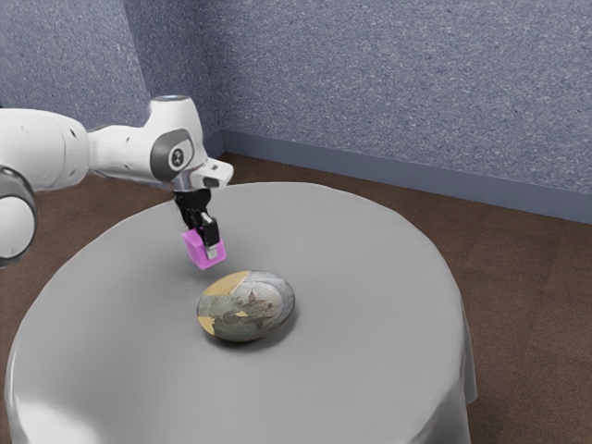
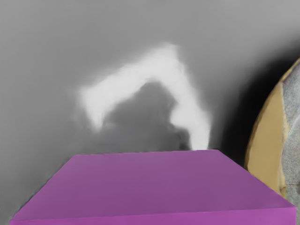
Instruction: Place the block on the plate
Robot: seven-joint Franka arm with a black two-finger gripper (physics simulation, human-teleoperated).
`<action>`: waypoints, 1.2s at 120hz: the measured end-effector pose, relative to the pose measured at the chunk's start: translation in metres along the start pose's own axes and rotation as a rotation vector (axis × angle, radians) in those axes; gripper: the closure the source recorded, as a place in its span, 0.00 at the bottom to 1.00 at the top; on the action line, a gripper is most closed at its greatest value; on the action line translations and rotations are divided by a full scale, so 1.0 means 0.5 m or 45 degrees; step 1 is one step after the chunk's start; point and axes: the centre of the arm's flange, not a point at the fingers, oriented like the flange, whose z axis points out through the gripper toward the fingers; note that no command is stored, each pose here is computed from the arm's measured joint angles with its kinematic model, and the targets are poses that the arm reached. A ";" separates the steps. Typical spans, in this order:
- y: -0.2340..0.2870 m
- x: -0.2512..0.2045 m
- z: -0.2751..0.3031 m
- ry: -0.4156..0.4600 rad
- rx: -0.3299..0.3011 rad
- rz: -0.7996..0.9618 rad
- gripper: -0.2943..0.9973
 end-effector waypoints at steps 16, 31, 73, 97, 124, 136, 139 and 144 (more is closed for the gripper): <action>0.100 0.020 -0.012 0.002 0.005 0.083 0.46; 0.186 0.028 0.016 -0.007 -0.017 0.143 0.46; 0.266 0.035 0.085 -0.018 -0.060 0.196 0.35; 0.283 0.033 -0.036 0.063 0.006 0.220 0.27; 0.307 0.028 -0.176 0.120 0.059 0.244 0.24; 0.293 0.036 -0.230 0.127 0.067 0.237 0.24; 0.290 0.037 -0.242 0.125 0.071 0.238 0.24; 0.289 0.038 -0.256 0.117 0.074 0.239 0.24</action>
